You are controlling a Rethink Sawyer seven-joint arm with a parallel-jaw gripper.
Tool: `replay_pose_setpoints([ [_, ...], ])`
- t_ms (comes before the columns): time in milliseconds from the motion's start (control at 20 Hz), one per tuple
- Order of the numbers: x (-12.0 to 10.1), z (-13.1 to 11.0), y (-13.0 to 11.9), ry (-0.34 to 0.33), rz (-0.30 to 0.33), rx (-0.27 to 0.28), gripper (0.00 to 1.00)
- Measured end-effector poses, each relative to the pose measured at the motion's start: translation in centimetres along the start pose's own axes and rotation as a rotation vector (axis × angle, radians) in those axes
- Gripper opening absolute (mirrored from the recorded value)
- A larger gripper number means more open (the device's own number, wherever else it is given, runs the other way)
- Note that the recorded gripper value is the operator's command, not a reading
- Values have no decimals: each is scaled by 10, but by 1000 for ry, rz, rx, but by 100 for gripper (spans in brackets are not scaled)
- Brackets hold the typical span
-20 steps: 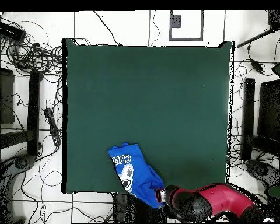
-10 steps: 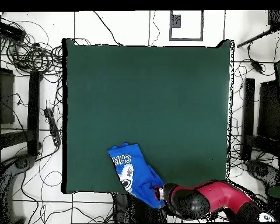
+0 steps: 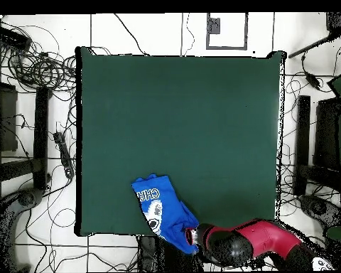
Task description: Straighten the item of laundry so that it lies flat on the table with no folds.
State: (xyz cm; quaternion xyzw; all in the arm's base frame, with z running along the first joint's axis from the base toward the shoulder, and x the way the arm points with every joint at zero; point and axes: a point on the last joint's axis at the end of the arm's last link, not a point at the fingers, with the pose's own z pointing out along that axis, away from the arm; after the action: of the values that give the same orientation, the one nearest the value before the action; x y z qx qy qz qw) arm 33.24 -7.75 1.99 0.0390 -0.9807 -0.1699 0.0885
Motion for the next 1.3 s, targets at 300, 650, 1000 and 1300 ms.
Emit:
replay_pose_setpoints([
  [300,0,-1,-1,-2,2,2,100],
  [650,0,-5,-6,-9,8,16,100],
  [1000,-2,-14,-16,-23,15,51,0],
  [1300,-4,-22,-22,-33,13,84,0],
])
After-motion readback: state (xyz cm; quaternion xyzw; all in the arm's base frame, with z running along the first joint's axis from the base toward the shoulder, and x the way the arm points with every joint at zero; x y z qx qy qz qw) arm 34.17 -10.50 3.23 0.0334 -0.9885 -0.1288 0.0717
